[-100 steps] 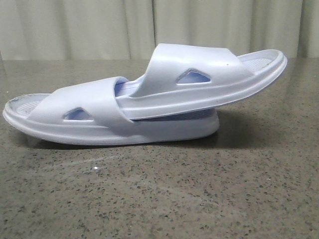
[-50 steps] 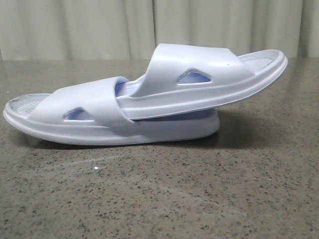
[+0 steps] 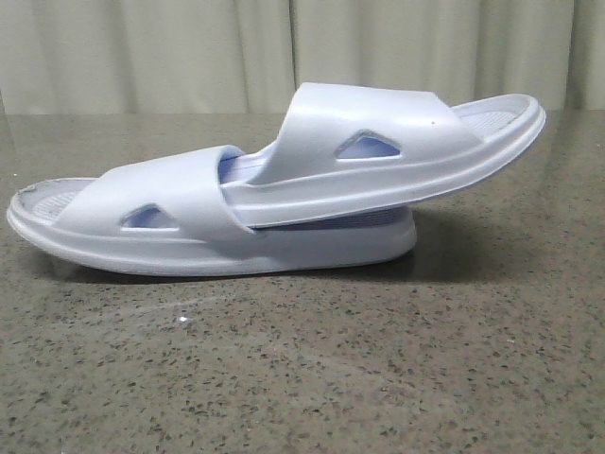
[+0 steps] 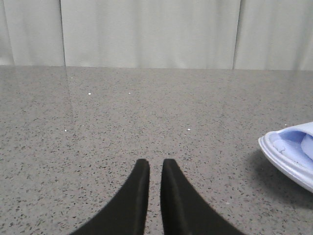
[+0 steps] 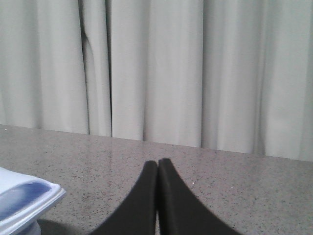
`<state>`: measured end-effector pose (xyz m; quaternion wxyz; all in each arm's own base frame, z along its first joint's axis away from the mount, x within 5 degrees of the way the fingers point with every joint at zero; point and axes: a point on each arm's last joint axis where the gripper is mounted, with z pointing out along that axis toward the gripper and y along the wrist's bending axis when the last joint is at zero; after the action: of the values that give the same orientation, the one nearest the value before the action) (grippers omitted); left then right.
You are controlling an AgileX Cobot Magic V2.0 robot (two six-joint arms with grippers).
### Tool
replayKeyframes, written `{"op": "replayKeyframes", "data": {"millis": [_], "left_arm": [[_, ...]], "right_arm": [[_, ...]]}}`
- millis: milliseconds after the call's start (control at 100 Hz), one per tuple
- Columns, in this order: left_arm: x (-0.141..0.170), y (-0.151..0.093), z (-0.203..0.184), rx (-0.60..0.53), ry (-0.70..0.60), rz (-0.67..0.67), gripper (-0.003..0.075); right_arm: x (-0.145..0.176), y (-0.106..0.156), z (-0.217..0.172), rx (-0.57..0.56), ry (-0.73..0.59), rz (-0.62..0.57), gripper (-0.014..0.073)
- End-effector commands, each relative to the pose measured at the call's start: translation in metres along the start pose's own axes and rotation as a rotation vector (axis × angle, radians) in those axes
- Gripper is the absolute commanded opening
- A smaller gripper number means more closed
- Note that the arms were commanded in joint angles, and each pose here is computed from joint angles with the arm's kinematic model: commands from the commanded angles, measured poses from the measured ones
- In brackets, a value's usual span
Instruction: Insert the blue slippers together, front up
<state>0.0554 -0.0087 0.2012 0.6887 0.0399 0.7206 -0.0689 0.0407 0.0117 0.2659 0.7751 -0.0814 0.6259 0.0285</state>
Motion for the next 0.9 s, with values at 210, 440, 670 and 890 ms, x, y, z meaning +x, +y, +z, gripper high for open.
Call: {"op": "replayKeyframes", "data": {"millis": [210,440,670,890], "left_arm": [[-0.0054,-0.0006,-0.0022,0.012,-0.101,-0.012,0.0016],[-0.0054,-0.0009,-0.0022,0.019,-0.101,-0.087,0.0016],[-0.0054,-0.0009,-0.0022,0.019,-0.101,-0.087,0.0016],[-0.0054,-0.0009,-0.0022,0.019,-0.101,-0.087,0.0016]], "right_arm": [[-0.0118,-0.0042,-0.0035,0.045,-0.067,-0.013,-0.0107],[-0.0118,-0.0042,-0.0035,0.045,-0.067,-0.013,-0.0107],[-0.0118,-0.0042,-0.0035,0.045,-0.067,-0.013,-0.0107],[-0.0118,-0.0042,-0.0035,0.045,-0.067,-0.013,-0.0107]]}}
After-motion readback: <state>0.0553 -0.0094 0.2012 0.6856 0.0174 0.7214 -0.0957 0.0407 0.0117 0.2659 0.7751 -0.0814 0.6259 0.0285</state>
